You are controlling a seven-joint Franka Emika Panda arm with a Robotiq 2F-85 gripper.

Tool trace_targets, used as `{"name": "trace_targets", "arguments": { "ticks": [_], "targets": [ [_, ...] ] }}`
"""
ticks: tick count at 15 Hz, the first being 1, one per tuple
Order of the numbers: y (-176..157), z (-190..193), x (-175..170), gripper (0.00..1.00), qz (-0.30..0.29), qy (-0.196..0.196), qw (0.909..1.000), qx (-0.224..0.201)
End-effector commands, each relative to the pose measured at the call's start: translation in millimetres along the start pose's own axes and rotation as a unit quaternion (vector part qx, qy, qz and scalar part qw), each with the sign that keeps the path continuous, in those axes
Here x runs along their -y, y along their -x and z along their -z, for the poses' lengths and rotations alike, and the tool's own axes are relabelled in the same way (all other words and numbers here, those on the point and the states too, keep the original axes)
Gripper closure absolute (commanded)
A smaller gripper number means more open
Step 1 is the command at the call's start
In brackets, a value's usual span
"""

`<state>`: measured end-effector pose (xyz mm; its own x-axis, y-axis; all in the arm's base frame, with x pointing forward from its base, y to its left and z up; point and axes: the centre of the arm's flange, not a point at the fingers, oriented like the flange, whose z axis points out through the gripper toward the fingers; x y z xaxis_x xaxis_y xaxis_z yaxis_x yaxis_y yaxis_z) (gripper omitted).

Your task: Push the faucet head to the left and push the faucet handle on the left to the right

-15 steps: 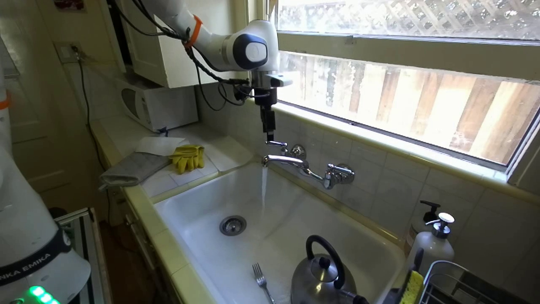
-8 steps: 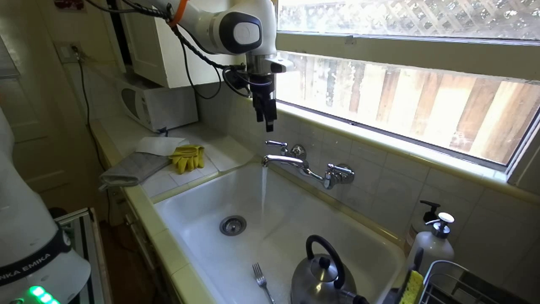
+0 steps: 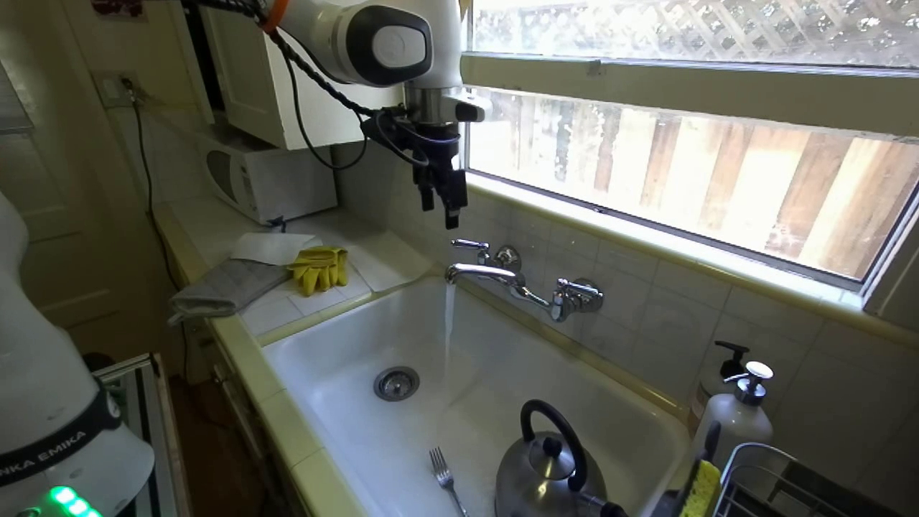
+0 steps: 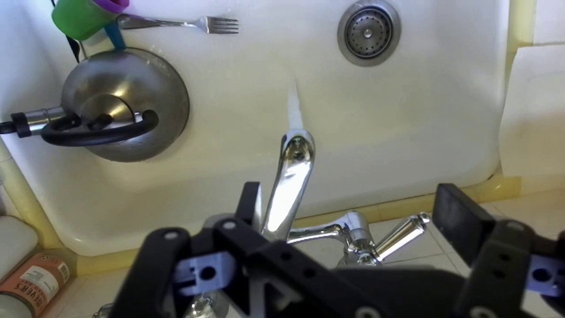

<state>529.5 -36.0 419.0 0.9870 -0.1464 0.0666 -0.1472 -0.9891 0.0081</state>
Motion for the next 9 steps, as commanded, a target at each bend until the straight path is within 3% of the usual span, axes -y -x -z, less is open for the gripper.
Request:
{"name": "trace_targets", "arguments": {
  "ticks": [1,6,7,9],
  "targets": [
    [28,1,-11,0.0,0.015,0.004,0.9999,0.004],
    [38,0,-16,0.0,0.015,0.011,0.9998,0.003],
    [23,-1,-11,0.0,0.008,0.005,0.9999,0.006],
    [23,-1,-11,0.0,0.008,0.005,0.9999,0.006]
  ]
}}
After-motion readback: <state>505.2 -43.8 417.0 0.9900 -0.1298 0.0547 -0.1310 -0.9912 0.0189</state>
